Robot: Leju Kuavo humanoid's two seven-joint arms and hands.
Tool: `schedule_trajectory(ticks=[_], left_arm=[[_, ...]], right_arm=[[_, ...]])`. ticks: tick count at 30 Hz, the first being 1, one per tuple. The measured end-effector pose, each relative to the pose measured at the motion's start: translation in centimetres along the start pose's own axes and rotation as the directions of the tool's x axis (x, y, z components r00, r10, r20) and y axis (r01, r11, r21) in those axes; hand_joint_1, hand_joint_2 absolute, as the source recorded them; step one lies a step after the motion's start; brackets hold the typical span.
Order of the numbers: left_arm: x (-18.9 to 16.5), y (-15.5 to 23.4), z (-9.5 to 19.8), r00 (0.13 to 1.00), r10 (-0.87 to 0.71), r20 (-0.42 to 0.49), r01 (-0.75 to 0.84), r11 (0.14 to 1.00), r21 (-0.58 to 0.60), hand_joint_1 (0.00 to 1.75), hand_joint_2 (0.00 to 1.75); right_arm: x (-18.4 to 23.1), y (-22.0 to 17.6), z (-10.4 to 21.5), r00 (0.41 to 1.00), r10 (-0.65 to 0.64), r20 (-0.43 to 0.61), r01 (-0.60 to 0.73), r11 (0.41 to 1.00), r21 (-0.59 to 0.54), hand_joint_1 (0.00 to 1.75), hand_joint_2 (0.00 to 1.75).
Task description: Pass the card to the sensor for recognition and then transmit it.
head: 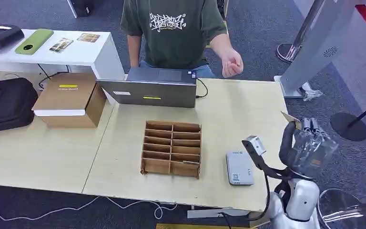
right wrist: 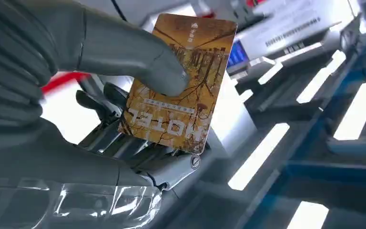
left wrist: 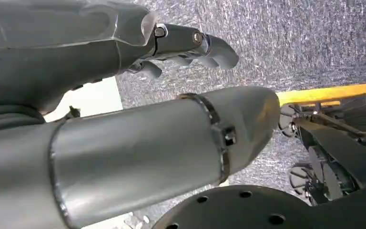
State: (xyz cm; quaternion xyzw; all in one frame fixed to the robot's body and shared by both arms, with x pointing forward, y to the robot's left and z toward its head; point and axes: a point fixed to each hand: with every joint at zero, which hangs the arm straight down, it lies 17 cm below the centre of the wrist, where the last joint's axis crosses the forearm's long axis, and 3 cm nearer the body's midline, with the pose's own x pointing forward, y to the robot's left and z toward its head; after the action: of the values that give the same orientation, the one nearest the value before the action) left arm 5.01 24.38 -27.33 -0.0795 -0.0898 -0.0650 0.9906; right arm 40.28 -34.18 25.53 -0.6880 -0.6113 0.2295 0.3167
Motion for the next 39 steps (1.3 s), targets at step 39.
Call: schedule_trajectory(ticks=[39], left_arm=[[0.2, 1.0, 0.1, 0.991, -0.126, -0.032, 0.126, 0.992, 0.001, 0.00, 0.00]], right_arm=[[11.8, 9.1, -13.6, 0.974, 0.106, 0.201, -0.118, 0.992, 0.049, 1.75, 1.75]])
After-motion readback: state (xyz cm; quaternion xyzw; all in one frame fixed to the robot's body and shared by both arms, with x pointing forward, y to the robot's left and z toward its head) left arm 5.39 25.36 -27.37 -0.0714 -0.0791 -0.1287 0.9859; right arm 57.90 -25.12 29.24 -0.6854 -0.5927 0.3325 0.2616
